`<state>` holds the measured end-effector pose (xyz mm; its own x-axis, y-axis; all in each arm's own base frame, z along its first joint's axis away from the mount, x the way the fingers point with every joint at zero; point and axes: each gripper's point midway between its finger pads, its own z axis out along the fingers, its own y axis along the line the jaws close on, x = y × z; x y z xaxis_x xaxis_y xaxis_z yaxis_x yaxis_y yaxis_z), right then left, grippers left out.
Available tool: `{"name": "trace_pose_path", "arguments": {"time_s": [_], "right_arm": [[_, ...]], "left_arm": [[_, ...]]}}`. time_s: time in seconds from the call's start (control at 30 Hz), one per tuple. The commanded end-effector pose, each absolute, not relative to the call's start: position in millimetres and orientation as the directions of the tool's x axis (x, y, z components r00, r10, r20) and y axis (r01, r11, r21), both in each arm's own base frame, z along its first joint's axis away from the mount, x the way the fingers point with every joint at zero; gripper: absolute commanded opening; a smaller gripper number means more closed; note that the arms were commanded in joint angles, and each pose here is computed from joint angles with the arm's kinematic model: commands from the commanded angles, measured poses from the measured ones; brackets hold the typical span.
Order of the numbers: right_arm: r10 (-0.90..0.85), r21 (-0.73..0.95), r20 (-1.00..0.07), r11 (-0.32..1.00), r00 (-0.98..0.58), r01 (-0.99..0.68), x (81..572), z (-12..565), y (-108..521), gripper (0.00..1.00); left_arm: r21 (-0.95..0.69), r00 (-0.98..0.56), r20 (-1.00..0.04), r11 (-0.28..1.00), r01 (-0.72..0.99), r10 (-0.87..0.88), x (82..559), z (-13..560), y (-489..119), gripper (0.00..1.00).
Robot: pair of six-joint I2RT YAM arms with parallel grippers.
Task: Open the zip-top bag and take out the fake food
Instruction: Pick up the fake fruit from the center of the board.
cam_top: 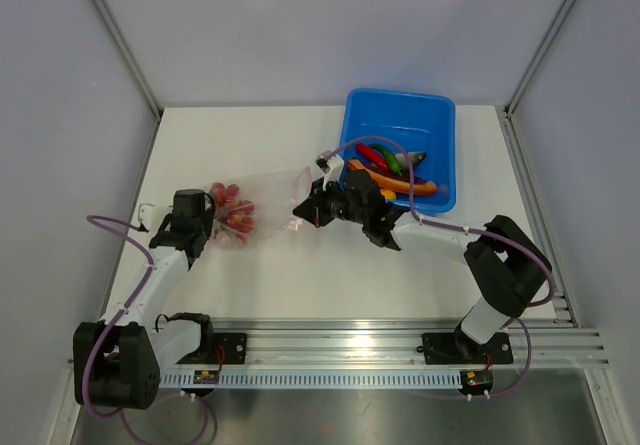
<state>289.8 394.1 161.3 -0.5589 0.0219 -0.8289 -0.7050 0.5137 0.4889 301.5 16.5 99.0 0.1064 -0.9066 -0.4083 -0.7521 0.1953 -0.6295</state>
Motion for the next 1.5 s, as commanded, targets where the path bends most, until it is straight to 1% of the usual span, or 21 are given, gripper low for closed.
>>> {"name": "trace_pose_path", "arguments": {"time_s": [0.0, 0.1, 0.13, 0.17, 0.27, 0.33, 0.6, 0.77, 1.0, 1.13, 1.27, 1.47], "right_arm": [[0.107, 0.443, -0.884, 0.502, -0.455, -0.742, 298, 206, 388, 0.00], [0.117, 0.442, -0.885, 0.509, -0.450, -0.738, 300, 208, 385, 0.00], [0.117, 0.443, -0.885, 0.508, -0.450, -0.739, 300, 208, 385, 0.02], [0.114, 0.445, -0.884, 0.505, -0.454, -0.739, 299, 207, 386, 0.19], [0.111, 0.446, -0.882, 0.505, -0.457, -0.739, 300, 205, 387, 0.46], [0.105, 0.441, -0.883, 0.515, -0.457, -0.735, 302, 203, 386, 0.50], [0.104, 0.426, -0.882, 0.590, -0.459, -0.686, 313, 196, 376, 0.49], [0.101, 0.410, -0.870, 0.693, -0.483, -0.593, 326, 182, 361, 0.43], [0.104, 0.387, -0.861, 0.769, -0.499, -0.509, 336, 165, 347, 0.40], [0.095, 0.383, -0.856, 0.777, -0.509, -0.499, 337, 158, 346, 0.38], [0.081, 0.394, -0.851, 0.752, -0.519, -0.529, 336, 153, 357, 0.37], [0.026, 0.377, -0.861, 0.702, -0.508, -0.604, 328, 150, 381, 0.40]], "left_arm": [[-0.641, 0.144, -0.423, 0.183, -0.745, -0.894, 304, 106, 25, 0.00], [-0.638, 0.145, -0.425, 0.182, -0.748, -0.893, 303, 105, 25, 0.00], [-0.639, 0.146, -0.425, 0.182, -0.747, -0.893, 303, 105, 25, 0.00], [-0.637, 0.144, -0.424, 0.182, -0.749, -0.894, 303, 104, 25, 0.00], [-0.642, 0.145, -0.422, 0.182, -0.745, -0.895, 303, 106, 25, 0.00], [-0.642, 0.148, -0.424, 0.181, -0.745, -0.894, 303, 107, 25, 0.00], [-0.639, 0.154, -0.424, 0.175, -0.749, -0.892, 301, 107, 27, 0.00], [-0.629, 0.145, -0.423, 0.174, -0.758, -0.894, 301, 104, 26, 0.00], [-0.623, 0.138, -0.419, 0.174, -0.762, -0.898, 301, 102, 25, 0.00], [-0.625, 0.144, -0.420, 0.171, -0.761, -0.896, 300, 101, 26, 0.00], [-0.625, 0.142, -0.421, 0.173, -0.761, -0.896, 301, 101, 26, 0.00], [-0.614, 0.129, -0.424, 0.180, -0.769, -0.896, 300, 98, 25, 0.00]]}}
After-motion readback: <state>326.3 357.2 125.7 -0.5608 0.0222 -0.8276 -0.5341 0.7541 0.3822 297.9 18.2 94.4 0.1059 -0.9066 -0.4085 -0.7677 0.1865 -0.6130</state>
